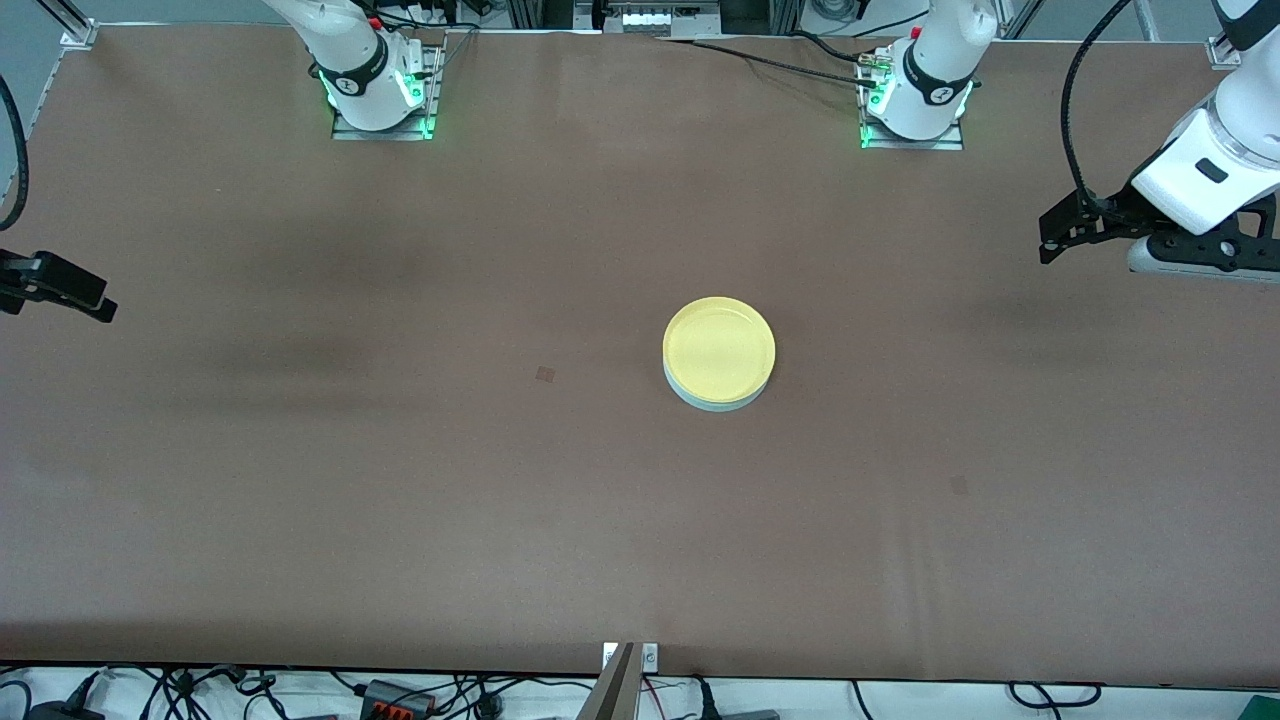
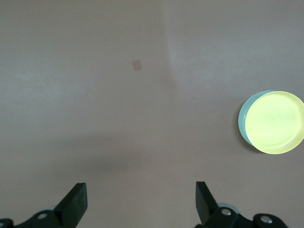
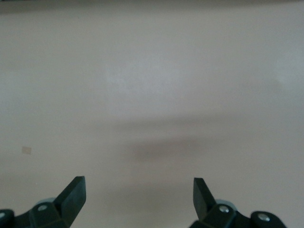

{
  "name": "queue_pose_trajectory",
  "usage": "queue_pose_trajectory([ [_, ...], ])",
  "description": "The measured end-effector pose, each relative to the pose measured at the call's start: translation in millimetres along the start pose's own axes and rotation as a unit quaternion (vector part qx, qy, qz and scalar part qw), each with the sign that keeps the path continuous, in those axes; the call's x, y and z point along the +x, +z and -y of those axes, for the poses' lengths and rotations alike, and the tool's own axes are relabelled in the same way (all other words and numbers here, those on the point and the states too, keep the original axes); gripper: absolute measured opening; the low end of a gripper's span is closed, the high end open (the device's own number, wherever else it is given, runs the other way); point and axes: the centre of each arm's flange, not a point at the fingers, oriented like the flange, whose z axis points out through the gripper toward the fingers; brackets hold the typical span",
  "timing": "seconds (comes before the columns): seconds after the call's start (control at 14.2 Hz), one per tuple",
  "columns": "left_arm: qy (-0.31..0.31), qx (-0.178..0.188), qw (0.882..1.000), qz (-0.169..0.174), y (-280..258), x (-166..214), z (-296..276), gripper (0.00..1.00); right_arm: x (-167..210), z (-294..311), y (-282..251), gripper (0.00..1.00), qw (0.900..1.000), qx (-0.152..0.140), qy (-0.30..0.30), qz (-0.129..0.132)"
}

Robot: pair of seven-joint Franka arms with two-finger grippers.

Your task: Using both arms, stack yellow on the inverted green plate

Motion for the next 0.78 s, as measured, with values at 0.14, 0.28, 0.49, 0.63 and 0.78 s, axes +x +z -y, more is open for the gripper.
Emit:
queue_pose_trajectory([
  [0.14,0.000,0.000,1.000,0.000,0,0,0,1.00,-8,-1,15,1.00,1.000,0.001,-0.002,-0.002],
  [0.28,0.000,0.000,1.000,0.000,0,0,0,1.00,-22,-2,19,1.00,1.000,0.002,-0.009,0.003],
  [0.49,0.000,0.000,1.000,0.000,0,0,0,1.00,-34,-4,11,1.00,1.000,0.004,-0.010,0.003],
  [0.63,0.000,0.000,1.000,0.000,0,0,0,1.00,-34,-4,11,1.00,1.000,0.004,-0.009,0.002],
  [0.78,0.000,0.000,1.000,0.000,0,0,0,1.00,-34,-4,10,1.00,1.000,0.004,-0.011,0.001],
])
